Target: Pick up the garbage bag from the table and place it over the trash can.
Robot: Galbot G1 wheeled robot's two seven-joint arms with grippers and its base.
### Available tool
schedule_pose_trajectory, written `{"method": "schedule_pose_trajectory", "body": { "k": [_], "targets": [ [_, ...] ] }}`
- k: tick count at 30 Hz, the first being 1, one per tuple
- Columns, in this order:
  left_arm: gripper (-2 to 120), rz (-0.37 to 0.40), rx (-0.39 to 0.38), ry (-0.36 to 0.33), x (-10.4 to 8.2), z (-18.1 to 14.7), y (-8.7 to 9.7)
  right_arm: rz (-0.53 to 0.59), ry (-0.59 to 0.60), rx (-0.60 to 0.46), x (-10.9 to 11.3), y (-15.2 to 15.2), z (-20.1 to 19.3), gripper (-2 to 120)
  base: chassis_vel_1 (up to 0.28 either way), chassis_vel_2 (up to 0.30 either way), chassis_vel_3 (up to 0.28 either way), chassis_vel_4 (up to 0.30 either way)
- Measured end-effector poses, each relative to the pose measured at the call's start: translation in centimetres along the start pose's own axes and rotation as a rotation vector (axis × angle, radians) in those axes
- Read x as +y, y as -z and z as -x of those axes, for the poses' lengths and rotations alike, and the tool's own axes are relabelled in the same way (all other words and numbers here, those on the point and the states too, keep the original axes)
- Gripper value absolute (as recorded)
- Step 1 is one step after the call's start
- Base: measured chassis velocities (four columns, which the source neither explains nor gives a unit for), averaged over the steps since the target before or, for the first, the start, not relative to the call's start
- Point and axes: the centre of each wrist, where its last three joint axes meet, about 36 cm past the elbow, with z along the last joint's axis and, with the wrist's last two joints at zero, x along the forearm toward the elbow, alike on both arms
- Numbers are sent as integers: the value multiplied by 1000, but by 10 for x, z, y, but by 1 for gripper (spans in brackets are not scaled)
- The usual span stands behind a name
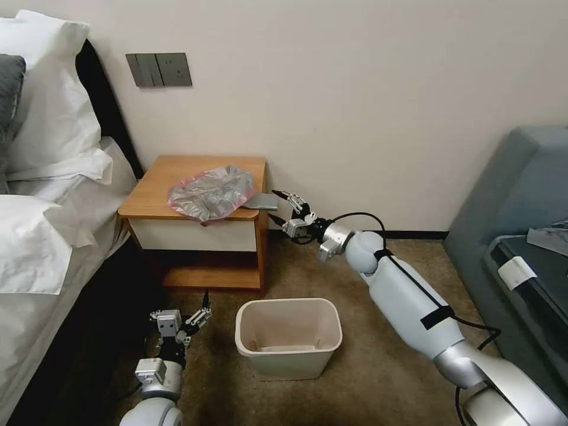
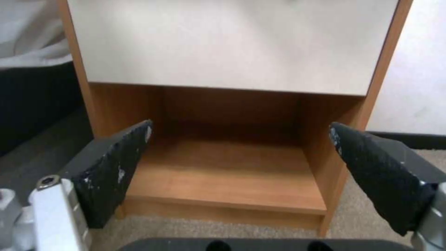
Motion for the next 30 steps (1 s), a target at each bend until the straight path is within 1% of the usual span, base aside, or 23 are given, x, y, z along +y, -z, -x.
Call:
{"method": "schedule_pose_trajectory", "body": {
  "k": [2,3,6,7,8,10,11,13,14,16,26,29,30],
  "targets": [
    [100,-4,5,-1,-3,-1,-3,2,0,0,1,0,0,48,0,0,0,0],
    [100,-4,5,-1,-3,-1,-3,2,0,0,1,0,0,48,0,0,0,0],
    [100,-7,9,-3,-7,-1,-5,5,1,-5,2,3,2,35,0,0,0,0],
    [100,-7,9,-3,-7,-1,-5,5,1,-5,2,3,2,35,0,0,0,0],
    [100,-8,10,-4,-8,-1,-5,5,4,-10,3,4,4,28,0,0,0,0],
    [100,-9,8,-4,-8,0,-5,7,8,-16,5,7,6,21,0,0,0,0],
    [100,-9,8,-4,-8,0,-5,7,8,-16,5,7,6,21,0,0,0,0],
    [100,-10,7,-4,-9,1,-6,10,9,-18,6,8,8,10,0,0,0,0],
    [100,-10,7,-4,-9,1,-6,10,9,-18,6,8,8,10,0,0,0,0],
    [100,-11,8,-4,-10,1,-6,11,8,-18,6,8,9,0,0,0,0,0],
    [100,-8,12,2,-8,2,-7,20,-1,-20,5,10,7,0,0,0,0,0],
    [100,2,20,22,0,3,-12,38,-20,-25,7,17,3,0,0,0,0,0],
    [100,2,20,22,0,3,-12,38,-20,-25,7,17,3,0,0,0,0,0]
  ]
}}
